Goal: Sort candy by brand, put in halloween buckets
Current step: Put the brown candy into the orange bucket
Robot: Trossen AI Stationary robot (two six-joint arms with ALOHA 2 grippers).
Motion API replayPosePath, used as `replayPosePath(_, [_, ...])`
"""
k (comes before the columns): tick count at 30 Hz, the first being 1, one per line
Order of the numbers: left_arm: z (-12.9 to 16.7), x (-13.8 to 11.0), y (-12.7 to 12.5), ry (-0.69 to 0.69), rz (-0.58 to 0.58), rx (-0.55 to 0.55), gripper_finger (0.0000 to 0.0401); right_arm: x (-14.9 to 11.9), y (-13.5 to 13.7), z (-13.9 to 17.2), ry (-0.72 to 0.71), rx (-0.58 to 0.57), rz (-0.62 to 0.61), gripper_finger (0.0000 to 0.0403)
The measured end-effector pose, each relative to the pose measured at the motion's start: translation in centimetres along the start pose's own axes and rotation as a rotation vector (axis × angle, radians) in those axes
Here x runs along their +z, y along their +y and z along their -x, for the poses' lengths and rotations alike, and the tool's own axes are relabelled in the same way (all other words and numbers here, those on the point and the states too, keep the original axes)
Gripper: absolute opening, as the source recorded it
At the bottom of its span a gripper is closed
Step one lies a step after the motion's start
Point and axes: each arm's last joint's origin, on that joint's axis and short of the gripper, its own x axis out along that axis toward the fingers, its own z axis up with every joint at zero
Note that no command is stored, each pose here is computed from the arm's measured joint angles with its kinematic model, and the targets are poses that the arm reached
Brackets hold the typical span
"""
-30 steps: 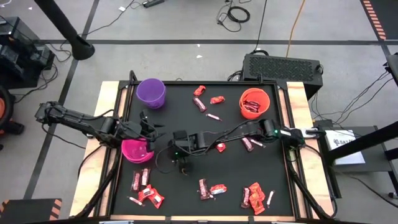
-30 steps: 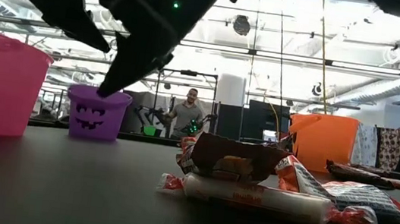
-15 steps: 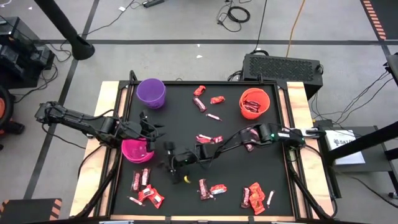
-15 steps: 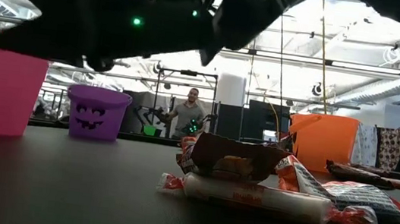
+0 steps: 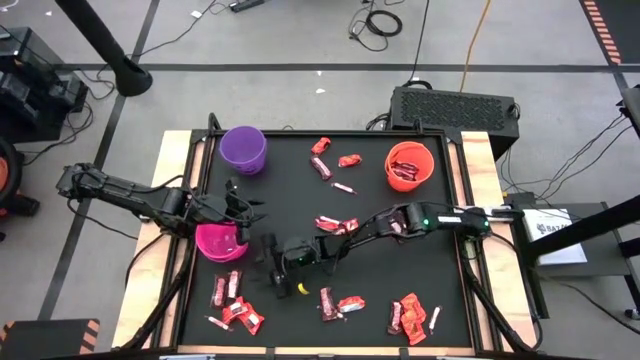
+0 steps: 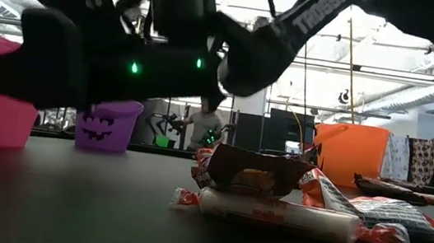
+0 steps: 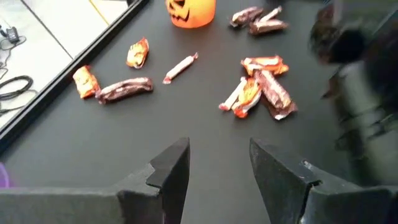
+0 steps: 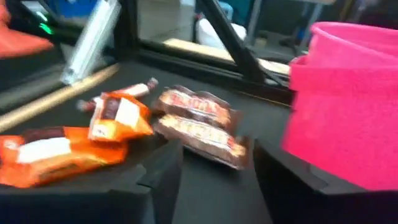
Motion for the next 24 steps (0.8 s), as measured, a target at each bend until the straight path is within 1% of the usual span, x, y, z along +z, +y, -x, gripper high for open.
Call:
replayPosePath(2, [0.0, 0.1, 0.0, -0.009, 0.004, -0.002, 0.0176, -0.2, -0.1, -0.4, -0.037, 0.016, -0.031, 0.0209])
replayPosePath(5, [0.0, 0.2, 0.0, -0.016, 0.007, -0.004, 0.0176, -0.5, 0.1, -1.8, -0.073, 0.016, -0.024, 0.0233])
replayPosePath(8, [0.0, 0.2, 0.0, -0.021, 0.009, -0.005, 0.0176, -1.7, 0.3, -3.7, -0.028, 0.026, 0.021, 0.0249])
replayPosePath(10, [0.0, 0.2, 0.0, -0.018, 0.008, -0.005, 0.0176, -2.2, 0.3, -4.7, 0.029, 0.039, 0.06, 0.0255])
replayPosePath(14, [0.0, 0.2, -0.1, -0.013, 0.009, -0.038, 0.0176, -0.9, 0.2, -6.3, 0.039, 0.041, 0.102, 0.0261])
replayPosePath(17, [0.0, 0.2, -0.2, -0.012, 0.009, -0.044, 0.0176, -1.2, 0.2, -6.7, 0.072, 0.072, 0.11, 0.0261])
replayPosePath(18, [0.0, 0.2, -0.2, -0.011, 0.009, -0.043, 0.0176, -1.3, 0.1, -6.6, 0.052, 0.087, 0.115, 0.0261])
replayPosePath(22, [0.0, 0.2, -0.2, -0.015, 0.012, -0.045, 0.0176, -1.6, -1.3, -6.5, 0.063, 0.081, 0.068, 0.0261])
replayPosePath(24, [0.0, 0.2, -0.2, -0.013, 0.018, -0.044, 0.0176, -2.1, -2.0, -6.4, 0.075, 0.073, 0.049, 0.0261])
